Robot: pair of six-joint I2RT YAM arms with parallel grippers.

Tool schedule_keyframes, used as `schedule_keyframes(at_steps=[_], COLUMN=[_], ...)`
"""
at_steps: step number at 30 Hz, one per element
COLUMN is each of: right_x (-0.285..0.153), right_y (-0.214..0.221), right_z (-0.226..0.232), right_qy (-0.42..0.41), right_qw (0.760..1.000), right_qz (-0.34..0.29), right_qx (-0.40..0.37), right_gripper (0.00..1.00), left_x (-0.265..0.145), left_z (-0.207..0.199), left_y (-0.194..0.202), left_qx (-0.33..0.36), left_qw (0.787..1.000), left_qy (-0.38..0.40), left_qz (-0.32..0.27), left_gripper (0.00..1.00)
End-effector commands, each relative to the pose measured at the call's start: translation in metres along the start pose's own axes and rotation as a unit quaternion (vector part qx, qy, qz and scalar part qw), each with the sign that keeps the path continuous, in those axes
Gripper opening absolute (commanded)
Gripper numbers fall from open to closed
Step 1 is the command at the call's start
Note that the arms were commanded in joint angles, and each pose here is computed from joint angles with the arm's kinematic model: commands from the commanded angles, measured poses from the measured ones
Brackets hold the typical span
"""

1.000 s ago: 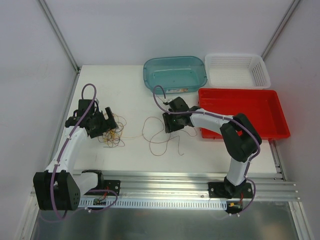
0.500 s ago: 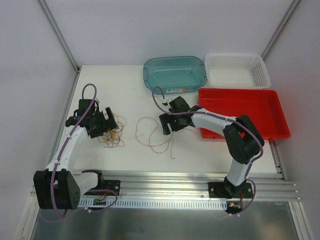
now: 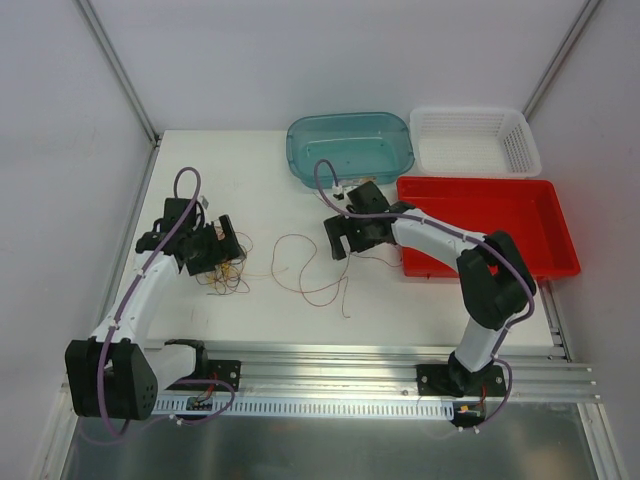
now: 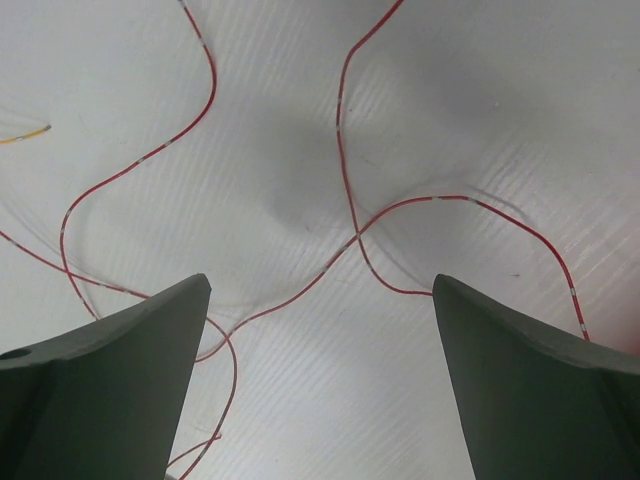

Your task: Untangle the cables

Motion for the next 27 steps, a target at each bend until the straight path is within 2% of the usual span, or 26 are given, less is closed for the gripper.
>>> schedule_keyframes(at_steps=[1, 11, 16, 17, 19, 23, 25, 27], right_x=[0.009, 0.038, 0.043, 0.045, 0.047, 0.052, 0.053, 0.052], right_y=[-0.006, 0.010, 0.022, 0.025, 0.030, 0.040, 0.042, 0.041], right_z=[-0.002, -0.008, -0.003, -0.001, 0.005, 0.019, 0.024, 0.028], right_qy=[0.004, 0.017, 0.029, 0.030, 0.037, 0.041, 0.031, 0.016], right_qw=[1.000, 0.998, 0.997, 0.997, 0.997, 0.997, 0.997, 0.998], right_qz=[-0.006, 0.011, 0.023, 0.027, 0.033, 0.046, 0.050, 0.045], right_qx=[0.027, 0.058, 0.065, 0.062, 0.054, 0.039, 0.040, 0.045], right_gripper=[0.99, 0.93, 0.77, 0.70, 0.63, 0.30, 0.26, 0.12], left_x=[-0.002, -0.017, -0.018, -0.013, -0.006, 0.018, 0.027, 0.040], left_z=[-0.003, -0.048, -0.068, -0.074, -0.079, -0.093, -0.100, -0.102], left_y=[-0.004, 0.017, 0.029, 0.036, 0.040, 0.052, 0.056, 0.060], left_qx=[0.009, 0.007, -0.021, -0.016, -0.029, -0.033, -0.038, -0.044], left_qw=[1.000, 0.998, 0.998, 0.999, 0.999, 0.999, 0.999, 0.998], left_qy=[0.004, 0.066, 0.055, 0.051, 0.034, 0.009, 0.010, 0.000], left_qz=[-0.016, -0.016, -0.021, -0.009, -0.003, 0.027, 0.033, 0.043], left_gripper=[0.87, 0.82, 0.81, 0.81, 0.81, 0.78, 0.77, 0.75])
Point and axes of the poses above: each gripper's point midway between its finger pads, its own x axis out along the fingers, its own z axis along the line the jaws close on, y = z × x, the point moved 7 cm from there along -x, back along the fingers, and after that the axes turned 7 degrees about x, right-handed, at the moved point
